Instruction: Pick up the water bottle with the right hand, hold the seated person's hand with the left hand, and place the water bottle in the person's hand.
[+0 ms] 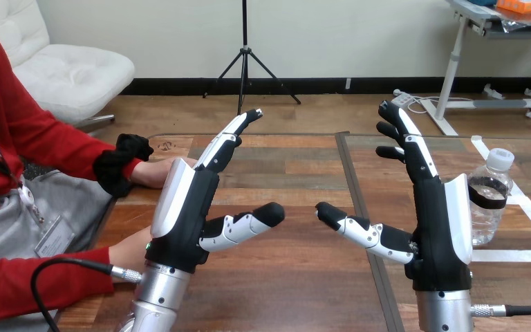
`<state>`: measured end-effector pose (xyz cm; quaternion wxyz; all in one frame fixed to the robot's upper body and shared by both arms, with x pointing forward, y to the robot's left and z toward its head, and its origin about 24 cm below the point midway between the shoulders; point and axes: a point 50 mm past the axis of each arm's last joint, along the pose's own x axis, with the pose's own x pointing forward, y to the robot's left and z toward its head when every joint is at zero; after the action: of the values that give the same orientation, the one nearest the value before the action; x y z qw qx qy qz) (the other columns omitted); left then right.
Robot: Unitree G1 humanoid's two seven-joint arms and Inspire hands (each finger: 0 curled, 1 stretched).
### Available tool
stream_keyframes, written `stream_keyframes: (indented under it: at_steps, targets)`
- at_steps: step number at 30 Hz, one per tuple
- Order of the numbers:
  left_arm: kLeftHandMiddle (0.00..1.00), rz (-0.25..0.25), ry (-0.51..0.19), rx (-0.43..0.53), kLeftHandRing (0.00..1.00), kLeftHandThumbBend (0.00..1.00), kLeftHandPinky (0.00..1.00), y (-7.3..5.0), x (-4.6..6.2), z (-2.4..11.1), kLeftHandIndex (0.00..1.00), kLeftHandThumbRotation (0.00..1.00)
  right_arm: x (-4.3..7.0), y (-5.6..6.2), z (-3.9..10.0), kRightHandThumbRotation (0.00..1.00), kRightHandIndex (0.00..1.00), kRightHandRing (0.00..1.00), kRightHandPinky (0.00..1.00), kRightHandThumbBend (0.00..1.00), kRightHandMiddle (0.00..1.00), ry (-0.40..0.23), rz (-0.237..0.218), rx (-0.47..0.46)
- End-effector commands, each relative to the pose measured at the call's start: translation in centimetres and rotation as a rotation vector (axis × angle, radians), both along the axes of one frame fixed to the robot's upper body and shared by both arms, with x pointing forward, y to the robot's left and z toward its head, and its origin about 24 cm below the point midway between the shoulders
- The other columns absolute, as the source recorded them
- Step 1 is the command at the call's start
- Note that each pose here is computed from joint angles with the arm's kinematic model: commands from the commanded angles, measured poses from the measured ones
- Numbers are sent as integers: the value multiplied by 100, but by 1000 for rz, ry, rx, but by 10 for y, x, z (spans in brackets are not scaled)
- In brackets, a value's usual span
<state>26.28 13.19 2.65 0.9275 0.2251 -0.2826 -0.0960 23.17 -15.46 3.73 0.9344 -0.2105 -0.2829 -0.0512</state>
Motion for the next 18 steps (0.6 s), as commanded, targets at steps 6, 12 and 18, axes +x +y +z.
stream_keyframes:
  at_steps: [6, 12, 18]
  targets:
    - [90, 14, -56, -60, 90, 78, 83, -4, 9, 15, 89, 64, 7, 2, 15, 45, 90, 85, 73, 100, 90, -69, 1, 13]
    - [90, 14, -54, -76, 90, 85, 83, -4, 9, 15, 88, 52, 7, 2, 15, 45, 90, 85, 73, 100, 90, -68, 0, 11]
    - [90, 8, -55, -72, 90, 91, 83, -3, 9, 16, 89, 40, 7, 2, 15, 45, 90, 85, 73, 100, 90, -67, -2, 12]
